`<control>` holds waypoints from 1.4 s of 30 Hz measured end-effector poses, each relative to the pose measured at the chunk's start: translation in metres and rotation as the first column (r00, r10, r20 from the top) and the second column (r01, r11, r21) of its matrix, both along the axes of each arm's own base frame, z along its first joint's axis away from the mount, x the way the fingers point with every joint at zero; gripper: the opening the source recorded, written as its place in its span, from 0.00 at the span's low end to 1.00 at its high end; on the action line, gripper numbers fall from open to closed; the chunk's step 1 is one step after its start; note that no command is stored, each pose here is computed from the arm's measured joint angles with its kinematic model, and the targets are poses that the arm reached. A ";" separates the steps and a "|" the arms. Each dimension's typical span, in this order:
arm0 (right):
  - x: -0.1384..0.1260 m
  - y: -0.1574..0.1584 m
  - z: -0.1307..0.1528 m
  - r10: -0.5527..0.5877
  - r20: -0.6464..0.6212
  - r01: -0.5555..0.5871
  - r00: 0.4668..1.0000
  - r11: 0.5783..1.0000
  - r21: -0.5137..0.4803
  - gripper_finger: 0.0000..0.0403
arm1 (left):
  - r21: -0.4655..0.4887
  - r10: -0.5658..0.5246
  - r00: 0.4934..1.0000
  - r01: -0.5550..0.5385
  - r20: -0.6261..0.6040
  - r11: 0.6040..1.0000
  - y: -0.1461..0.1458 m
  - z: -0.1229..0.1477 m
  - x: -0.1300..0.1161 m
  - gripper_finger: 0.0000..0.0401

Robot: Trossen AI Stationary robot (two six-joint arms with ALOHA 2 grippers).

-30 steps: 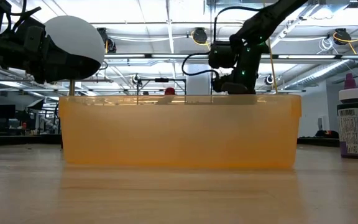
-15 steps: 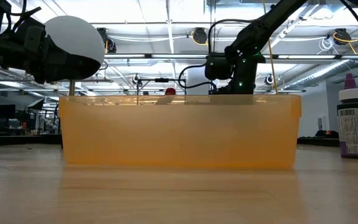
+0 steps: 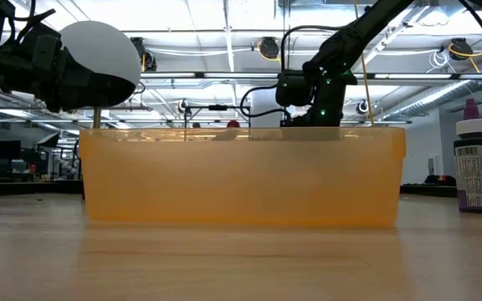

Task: Pick & Place food coloring
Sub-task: Put the red food coloring bottle into the orange bin

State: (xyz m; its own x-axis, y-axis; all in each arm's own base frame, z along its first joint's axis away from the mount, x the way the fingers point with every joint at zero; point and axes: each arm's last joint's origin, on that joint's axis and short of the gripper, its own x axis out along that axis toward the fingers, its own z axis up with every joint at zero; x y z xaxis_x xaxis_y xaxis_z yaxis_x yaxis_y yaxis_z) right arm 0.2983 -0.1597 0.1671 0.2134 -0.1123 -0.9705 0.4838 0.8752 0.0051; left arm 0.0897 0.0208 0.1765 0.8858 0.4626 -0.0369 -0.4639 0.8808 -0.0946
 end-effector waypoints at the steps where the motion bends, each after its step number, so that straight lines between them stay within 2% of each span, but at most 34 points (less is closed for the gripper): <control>1: 0.000 0.000 0.000 0.000 0.001 0.000 1.000 1.000 -0.001 0.38 | 0.000 0.000 1.000 0.000 0.000 1.000 0.000 0.000 0.000 0.88; 5: 0.000 -0.001 0.000 -0.005 0.002 0.005 1.000 1.000 -0.001 0.28 | 0.000 0.000 1.000 0.000 0.000 1.000 0.000 0.000 0.000 0.88; 10: -0.002 -0.001 0.000 -0.007 -0.016 0.007 1.000 1.000 0.009 0.11 | 0.000 0.000 1.000 0.000 0.000 1.000 0.000 0.000 0.000 0.88; 16: 0.000 0.008 0.003 0.041 -0.024 -0.041 0.999 0.999 0.003 0.10 | 0.000 0.000 1.000 0.000 0.001 1.000 0.000 0.000 0.000 0.88; 19: 0.005 0.022 0.014 0.080 0.011 -0.080 0.997 0.997 -0.016 0.10 | 0.000 0.000 1.000 0.000 0.000 1.000 0.000 0.000 0.000 0.88; 23: 0.014 0.050 0.041 0.119 0.054 -0.113 0.991 0.988 -0.103 0.10 | 0.000 0.000 1.000 0.000 0.000 1.000 0.000 0.000 0.000 0.88; 28: 0.026 0.104 0.080 0.208 0.061 -0.191 0.976 0.957 -0.217 0.10 | 0.000 0.000 1.000 0.000 0.000 1.000 0.000 0.000 0.000 0.88; 34: 0.041 0.167 0.123 0.251 0.137 -0.218 0.958 0.952 -0.216 0.10 | 0.000 0.000 1.000 0.000 0.000 1.000 0.000 0.000 0.000 0.88; 38: 0.046 0.204 0.133 0.258 0.088 -0.231 0.962 0.944 -0.236 0.10 | 0.000 0.000 1.000 0.000 0.000 1.000 0.000 0.000 0.000 0.88; 42: 0.049 0.228 0.121 0.250 0.006 -0.245 0.968 0.951 -0.189 0.10 | 0.000 0.000 1.000 0.000 0.001 1.000 0.000 0.000 0.000 0.88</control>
State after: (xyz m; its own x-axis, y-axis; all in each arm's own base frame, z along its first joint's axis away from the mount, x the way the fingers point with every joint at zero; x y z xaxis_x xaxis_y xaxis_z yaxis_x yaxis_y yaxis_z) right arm 0.3475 0.0687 0.2880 0.2856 -0.2296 -0.9304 0.2540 0.9543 -0.1576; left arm 0.0897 0.0208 0.1766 0.8858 0.4626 -0.0364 -0.4639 0.8808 -0.0948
